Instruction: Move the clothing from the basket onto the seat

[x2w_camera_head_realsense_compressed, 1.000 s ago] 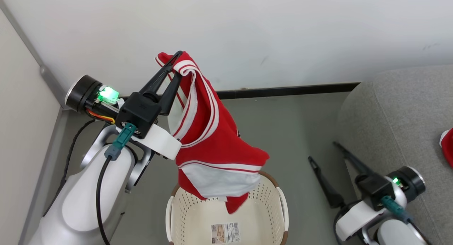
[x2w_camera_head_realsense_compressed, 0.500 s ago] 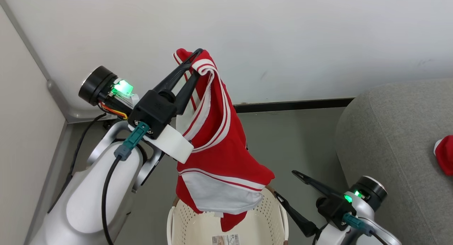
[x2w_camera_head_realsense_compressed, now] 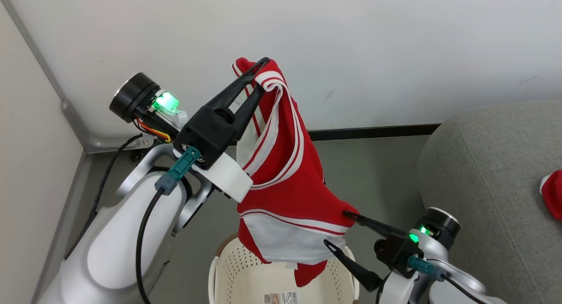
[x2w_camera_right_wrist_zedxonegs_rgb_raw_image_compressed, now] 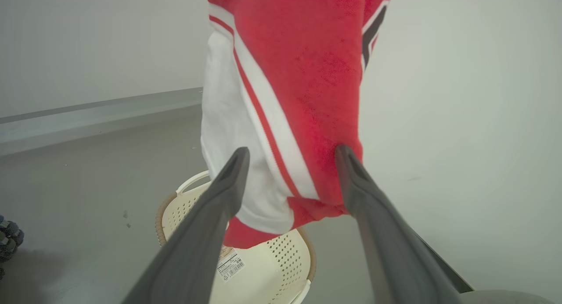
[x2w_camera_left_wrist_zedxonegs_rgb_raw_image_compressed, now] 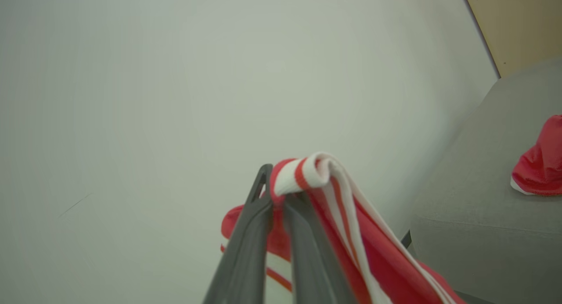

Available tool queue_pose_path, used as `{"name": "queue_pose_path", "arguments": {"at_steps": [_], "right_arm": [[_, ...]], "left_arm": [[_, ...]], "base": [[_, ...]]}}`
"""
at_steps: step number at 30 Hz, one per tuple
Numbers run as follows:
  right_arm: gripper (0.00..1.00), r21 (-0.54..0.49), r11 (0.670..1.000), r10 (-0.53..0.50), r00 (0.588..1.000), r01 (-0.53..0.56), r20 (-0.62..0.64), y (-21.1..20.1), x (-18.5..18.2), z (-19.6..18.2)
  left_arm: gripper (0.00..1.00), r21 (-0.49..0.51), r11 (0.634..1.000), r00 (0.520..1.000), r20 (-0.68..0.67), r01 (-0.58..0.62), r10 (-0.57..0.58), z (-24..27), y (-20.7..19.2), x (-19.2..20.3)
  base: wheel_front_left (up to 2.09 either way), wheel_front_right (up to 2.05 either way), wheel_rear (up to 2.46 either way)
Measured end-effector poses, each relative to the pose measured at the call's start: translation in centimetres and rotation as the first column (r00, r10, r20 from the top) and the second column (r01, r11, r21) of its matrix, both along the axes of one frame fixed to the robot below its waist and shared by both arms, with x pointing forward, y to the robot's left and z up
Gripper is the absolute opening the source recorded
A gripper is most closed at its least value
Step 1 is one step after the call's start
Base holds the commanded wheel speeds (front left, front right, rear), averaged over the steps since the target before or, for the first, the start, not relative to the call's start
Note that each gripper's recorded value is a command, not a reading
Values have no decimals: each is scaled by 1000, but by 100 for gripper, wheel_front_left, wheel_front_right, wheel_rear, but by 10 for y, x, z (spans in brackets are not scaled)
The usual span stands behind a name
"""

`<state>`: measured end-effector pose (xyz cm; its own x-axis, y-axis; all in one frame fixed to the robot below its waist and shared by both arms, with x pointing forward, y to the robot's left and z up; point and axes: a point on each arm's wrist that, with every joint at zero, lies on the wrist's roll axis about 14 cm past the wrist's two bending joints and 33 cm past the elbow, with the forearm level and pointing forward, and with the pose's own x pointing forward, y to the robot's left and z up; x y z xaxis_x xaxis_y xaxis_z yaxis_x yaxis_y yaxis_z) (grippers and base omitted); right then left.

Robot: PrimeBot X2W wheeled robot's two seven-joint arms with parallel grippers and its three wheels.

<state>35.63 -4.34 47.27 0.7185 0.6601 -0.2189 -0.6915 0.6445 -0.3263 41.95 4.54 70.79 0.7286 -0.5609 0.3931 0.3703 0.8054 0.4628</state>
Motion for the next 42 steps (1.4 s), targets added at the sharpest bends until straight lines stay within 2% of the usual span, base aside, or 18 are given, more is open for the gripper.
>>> {"name": "queue_pose_path", "arguments": {"at_steps": [20,26,42], "right_arm": [[100,-32,999,28,998,-27,55,0,24,16],[100,-50,996,71,997,-70,19,10,14,4],[98,-105,976,197,978,-190,63,40,22,19]], "left_arm": [[0,31,999,999,31,37,-38,17,-13,-18],[0,41,998,998,33,50,-51,18,-18,-26],[0,48,997,998,27,61,-62,18,-22,-35]], "base": [[0,0,0],[0,0,0],[0,0,0]]}}
